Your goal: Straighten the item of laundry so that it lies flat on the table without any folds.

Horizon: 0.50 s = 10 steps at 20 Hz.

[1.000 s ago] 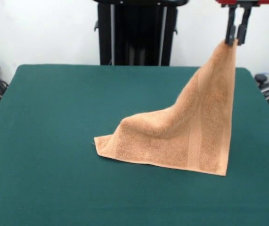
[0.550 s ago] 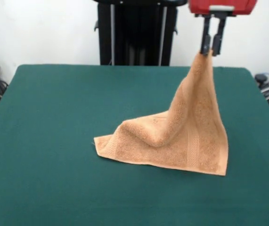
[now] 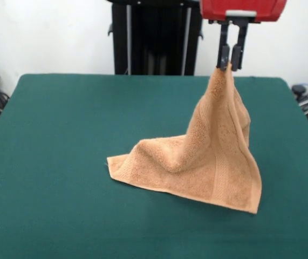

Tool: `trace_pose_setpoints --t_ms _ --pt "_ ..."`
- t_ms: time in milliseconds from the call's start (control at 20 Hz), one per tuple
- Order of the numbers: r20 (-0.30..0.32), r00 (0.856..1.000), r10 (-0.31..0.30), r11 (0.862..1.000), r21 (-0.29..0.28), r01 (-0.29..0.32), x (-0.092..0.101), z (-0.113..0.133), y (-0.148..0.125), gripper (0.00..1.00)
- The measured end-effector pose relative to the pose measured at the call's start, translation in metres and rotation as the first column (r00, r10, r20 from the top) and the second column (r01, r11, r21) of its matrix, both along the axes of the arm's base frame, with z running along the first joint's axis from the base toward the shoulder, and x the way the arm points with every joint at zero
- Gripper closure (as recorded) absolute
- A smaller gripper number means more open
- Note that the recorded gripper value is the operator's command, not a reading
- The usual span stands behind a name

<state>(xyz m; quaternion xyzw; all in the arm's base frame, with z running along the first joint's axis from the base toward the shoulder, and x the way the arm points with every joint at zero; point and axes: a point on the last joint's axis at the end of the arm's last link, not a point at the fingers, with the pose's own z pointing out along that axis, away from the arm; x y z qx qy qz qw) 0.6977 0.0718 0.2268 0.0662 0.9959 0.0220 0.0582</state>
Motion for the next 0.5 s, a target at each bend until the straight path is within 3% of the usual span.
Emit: trace_pose_setpoints --t_ms 500 --pt "0.005 1.0 -0.004 1.0 0.001 0.004 0.0065 0.005 -0.0033 1.0"
